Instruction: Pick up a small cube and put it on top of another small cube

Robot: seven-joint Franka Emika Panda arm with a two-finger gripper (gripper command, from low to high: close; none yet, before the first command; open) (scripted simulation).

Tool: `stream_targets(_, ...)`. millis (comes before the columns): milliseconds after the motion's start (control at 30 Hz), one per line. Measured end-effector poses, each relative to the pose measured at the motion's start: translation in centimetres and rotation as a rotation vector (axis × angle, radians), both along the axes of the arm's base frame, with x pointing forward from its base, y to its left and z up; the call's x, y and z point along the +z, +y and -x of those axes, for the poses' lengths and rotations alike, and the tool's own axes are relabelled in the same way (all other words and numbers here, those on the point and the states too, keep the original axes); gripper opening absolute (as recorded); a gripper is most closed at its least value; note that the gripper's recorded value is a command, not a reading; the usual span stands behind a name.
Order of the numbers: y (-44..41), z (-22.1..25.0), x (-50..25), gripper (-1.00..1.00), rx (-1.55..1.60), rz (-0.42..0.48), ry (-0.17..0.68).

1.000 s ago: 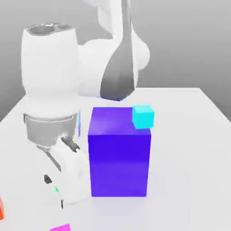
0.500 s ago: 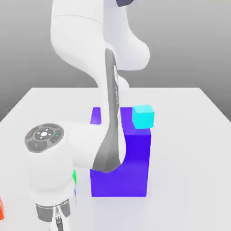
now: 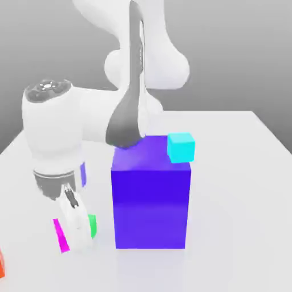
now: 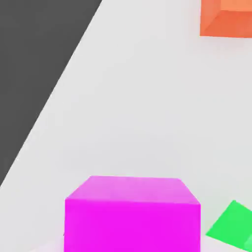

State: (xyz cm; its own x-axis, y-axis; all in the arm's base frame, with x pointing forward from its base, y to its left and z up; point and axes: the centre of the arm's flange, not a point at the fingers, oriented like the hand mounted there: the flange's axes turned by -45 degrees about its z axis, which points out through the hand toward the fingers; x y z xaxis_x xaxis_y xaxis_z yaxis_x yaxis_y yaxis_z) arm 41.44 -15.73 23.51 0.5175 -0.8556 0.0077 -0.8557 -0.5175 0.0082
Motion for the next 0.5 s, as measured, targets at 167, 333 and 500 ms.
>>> stream_targets(167, 0.0, 6.2, 0.8, -1.00, 0.091, -0.008, -0.002)
stream_targets(333, 0.2, 7.5, -2.7, -1.00, 0.119, -0.011, -0.003)
stream_targets(500, 0.3, 7.7, -5.4, 1.00, 0.120, -0.011, -0.003)
